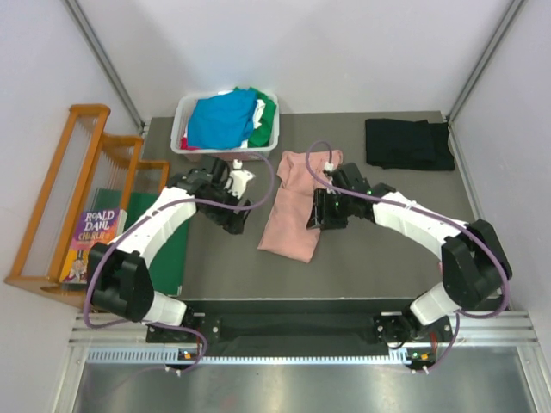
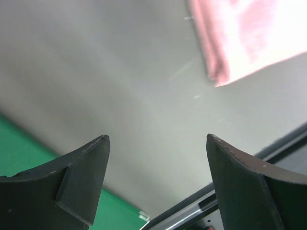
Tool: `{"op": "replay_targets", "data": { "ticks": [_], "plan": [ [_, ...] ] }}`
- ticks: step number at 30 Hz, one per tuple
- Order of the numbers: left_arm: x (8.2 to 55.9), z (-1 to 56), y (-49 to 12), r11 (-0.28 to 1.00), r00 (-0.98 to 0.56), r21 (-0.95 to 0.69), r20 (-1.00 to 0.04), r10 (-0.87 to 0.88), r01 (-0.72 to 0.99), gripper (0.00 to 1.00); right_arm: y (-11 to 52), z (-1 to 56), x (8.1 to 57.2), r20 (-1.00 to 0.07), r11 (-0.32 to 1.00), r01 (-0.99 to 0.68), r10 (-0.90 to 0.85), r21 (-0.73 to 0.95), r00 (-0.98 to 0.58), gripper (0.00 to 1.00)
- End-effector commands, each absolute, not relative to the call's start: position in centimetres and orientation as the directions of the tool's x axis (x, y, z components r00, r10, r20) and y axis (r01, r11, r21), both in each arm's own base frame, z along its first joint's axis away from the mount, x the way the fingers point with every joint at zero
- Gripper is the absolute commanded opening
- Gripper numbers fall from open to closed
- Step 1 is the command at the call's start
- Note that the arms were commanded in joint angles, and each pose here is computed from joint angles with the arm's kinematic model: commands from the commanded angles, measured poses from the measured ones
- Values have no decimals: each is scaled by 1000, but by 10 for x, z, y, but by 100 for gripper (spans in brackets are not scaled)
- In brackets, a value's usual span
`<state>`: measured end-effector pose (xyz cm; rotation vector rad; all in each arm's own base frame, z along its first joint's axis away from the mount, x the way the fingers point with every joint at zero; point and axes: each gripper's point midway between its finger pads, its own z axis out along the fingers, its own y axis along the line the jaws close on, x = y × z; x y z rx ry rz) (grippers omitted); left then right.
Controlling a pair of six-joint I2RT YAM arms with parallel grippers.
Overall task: Fold and stack the t-shirts
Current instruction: Fold the tshirt
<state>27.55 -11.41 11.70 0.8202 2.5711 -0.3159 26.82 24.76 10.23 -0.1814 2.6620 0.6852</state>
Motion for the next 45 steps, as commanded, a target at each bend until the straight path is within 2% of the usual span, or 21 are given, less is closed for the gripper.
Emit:
{"op": "replay_targets", "data": {
  "ticks": [1, 8, 15, 24, 30, 35, 45],
  "plan": [
    [282, 110, -141, 770, -733, -132, -441, 519, 624, 86, 283, 118, 245, -322, 738, -149, 97, 658, -942, 47],
    [273, 69, -172, 744, -781, -258, -326, 534, 616, 84, 276, 94, 213, -253, 764, -79, 113, 640, -961, 47],
    [257, 52, -204, 698, -764, -310, -275, 584, 646, 84, 278, 87, 190, -238, 777, -82, 89, 625, -967, 47],
    [257, 46, -220, 686, -757, -321, -274, 593, 653, 83, 277, 66, 183, -222, 797, -71, 80, 600, -972, 47],
    [259, 50, -226, 677, -755, -335, -310, 578, 655, 82, 278, 49, 188, -218, 817, -76, 61, 572, -974, 46],
    [255, 49, -230, 667, -759, -362, -322, 565, 651, 76, 281, 42, 195, -225, 829, -80, 56, 553, -973, 45],
    [237, 27, -224, 660, -768, -397, -267, 582, 638, 59, 288, 34, 201, -215, 830, -75, 55, 553, -975, 41]
  ]
}}
